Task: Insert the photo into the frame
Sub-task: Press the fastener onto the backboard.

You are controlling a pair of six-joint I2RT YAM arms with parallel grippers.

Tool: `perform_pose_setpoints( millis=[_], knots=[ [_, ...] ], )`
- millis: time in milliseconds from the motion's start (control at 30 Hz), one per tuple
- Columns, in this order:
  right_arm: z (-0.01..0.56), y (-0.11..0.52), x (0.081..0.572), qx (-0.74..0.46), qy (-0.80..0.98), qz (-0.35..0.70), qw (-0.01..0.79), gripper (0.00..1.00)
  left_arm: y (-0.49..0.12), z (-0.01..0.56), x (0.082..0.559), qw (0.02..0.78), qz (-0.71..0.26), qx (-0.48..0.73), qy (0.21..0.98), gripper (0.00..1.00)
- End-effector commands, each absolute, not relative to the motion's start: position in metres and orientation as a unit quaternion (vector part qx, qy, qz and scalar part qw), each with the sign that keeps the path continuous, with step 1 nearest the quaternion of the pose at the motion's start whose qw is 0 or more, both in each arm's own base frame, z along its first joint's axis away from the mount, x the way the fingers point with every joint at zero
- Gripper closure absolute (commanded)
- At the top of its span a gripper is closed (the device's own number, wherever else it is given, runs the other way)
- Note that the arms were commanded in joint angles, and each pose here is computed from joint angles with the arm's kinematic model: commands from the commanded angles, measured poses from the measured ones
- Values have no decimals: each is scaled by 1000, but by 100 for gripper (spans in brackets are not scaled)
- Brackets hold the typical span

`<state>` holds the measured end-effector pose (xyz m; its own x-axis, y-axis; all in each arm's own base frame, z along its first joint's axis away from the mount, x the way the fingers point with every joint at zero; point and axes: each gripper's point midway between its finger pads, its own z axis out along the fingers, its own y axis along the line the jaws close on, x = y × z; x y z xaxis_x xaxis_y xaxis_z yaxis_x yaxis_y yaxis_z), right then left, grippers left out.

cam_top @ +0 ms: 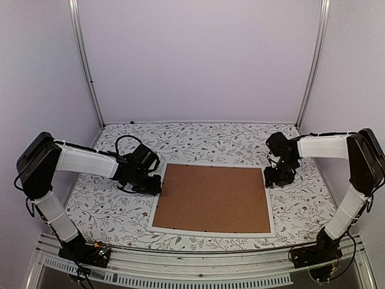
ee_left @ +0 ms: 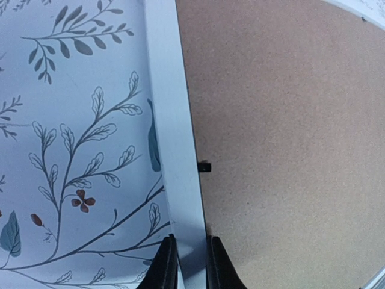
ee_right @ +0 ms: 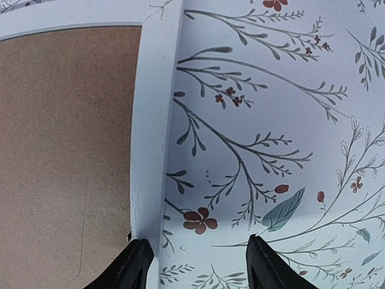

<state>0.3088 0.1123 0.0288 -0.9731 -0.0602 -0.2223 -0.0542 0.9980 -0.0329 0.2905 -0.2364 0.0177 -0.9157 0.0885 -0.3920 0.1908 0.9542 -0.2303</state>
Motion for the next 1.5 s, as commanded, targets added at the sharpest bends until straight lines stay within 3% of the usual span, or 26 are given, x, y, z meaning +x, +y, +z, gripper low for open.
perform_pose_setpoints(
  millis=[0,667,1200,1467],
  knots=[
    [26,110,319,-19,993,-27,116,42,-223,7,273,162,-113,82,977,96],
    [14,142,306,-33,995,8,95,48,-228,4,268,157,-113,83,978,95],
    [-14,149,286,-35,997,-36,65,49,-234,-4,264,156,-105,85,978,95],
    [25,169,307,-49,992,12,116,46,-231,9,273,174,-95,87,976,90]
  ],
)
